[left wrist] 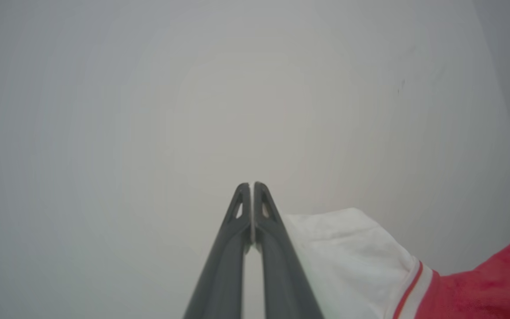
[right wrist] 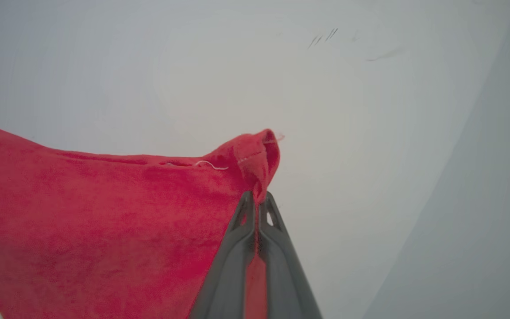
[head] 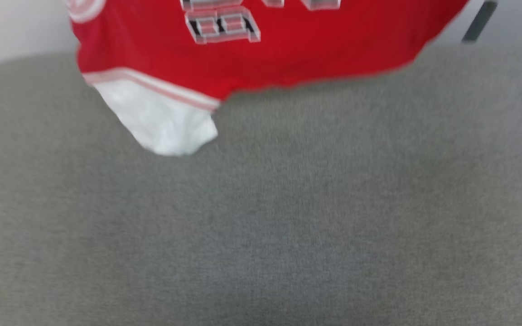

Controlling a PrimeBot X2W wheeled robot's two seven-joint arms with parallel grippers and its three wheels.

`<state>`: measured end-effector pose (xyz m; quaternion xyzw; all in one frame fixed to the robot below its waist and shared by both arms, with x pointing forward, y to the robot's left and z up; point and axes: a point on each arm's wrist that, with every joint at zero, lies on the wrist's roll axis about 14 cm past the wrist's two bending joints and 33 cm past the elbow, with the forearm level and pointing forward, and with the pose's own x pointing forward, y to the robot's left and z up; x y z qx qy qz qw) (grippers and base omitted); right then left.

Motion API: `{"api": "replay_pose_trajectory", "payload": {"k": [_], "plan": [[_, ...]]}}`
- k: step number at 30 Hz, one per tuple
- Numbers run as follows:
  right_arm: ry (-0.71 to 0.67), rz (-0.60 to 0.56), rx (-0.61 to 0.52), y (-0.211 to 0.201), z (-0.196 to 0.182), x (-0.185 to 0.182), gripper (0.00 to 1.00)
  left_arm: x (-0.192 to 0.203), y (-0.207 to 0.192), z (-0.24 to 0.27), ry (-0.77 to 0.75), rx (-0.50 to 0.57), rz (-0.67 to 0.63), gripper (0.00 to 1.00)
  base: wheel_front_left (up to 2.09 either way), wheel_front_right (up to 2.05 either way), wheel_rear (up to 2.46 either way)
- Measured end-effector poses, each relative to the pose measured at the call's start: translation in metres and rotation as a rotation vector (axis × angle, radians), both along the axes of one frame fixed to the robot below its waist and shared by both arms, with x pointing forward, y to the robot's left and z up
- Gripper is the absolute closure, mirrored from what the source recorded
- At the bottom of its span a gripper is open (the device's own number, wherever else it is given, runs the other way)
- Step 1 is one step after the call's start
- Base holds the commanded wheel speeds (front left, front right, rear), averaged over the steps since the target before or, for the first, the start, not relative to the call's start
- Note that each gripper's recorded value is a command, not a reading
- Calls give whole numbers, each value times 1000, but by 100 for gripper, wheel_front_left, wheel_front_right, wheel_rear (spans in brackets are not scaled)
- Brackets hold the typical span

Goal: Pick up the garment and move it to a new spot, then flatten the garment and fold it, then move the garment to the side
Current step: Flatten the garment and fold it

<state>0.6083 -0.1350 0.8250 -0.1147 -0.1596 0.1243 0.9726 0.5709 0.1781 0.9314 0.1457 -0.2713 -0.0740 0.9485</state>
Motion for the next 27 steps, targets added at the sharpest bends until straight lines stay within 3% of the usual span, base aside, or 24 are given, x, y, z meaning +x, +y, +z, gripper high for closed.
{"api": "replay_pose_trajectory", "payload": {"k": [8,12,19,27], "plan": [[-131,-19,11,-12,-13,57,100,47,-16,14,-175,32,-23,100,0,0,0],[-150,-45,-7,-23,-34,90,100,79,-31,-3,-197,35,-64,100,0,0,0],[-42,-50,-31,-23,-139,151,100,152,-50,-96,-104,29,-130,100,0,0,0],[193,-26,-62,-5,-308,184,100,217,-50,-264,140,6,-132,100,0,0,0]]}}
